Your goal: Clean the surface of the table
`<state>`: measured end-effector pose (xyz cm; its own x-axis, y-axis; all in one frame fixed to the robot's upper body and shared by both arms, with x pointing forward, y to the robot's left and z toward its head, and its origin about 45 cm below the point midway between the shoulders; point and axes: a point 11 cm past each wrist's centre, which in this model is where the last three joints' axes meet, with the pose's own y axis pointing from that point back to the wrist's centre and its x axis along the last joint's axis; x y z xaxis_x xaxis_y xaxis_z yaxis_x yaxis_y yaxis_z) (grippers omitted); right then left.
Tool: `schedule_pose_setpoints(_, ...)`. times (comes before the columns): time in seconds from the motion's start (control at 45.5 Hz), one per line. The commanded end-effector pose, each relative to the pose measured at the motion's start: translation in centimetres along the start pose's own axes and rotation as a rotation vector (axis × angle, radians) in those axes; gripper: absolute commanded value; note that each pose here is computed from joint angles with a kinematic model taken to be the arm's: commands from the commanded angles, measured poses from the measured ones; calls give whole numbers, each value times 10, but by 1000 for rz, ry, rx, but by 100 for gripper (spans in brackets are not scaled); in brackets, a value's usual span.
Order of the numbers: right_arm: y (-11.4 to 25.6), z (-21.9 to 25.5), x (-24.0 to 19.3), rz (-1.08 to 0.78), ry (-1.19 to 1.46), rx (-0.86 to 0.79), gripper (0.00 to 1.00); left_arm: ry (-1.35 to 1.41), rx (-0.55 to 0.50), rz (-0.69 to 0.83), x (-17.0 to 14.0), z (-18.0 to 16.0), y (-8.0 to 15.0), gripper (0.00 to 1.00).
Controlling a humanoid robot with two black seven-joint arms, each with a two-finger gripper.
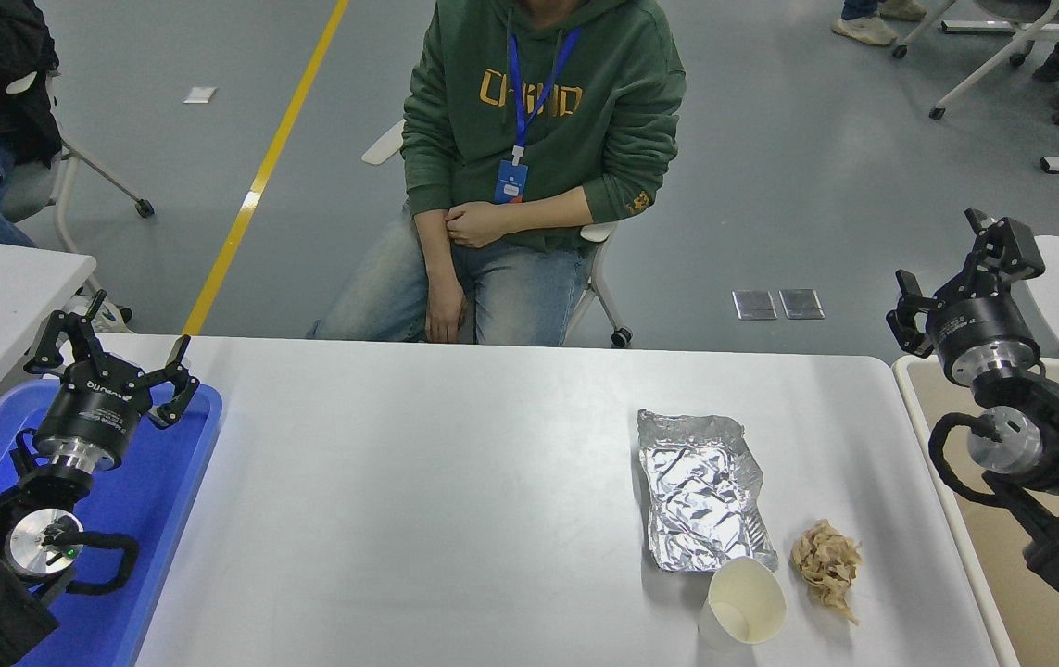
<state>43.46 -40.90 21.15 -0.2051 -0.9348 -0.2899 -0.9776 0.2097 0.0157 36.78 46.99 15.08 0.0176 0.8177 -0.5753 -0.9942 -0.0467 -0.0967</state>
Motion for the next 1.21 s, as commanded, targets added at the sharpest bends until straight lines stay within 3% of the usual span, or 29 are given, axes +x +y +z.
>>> schedule_pose_setpoints(0.0, 0, -1, -1, -4, -2, 2, 100, 2, 0, 0, 0, -1, 0, 100)
schedule_pose_setpoints(0.505, -2, -8, 7, 48, -125, -3, 100, 0, -1, 0, 0, 0, 0, 100)
schedule_pose_setpoints(1.187, 3, 4, 5, 20, -70, -32, 100, -2, -1, 0, 0, 1, 0, 100)
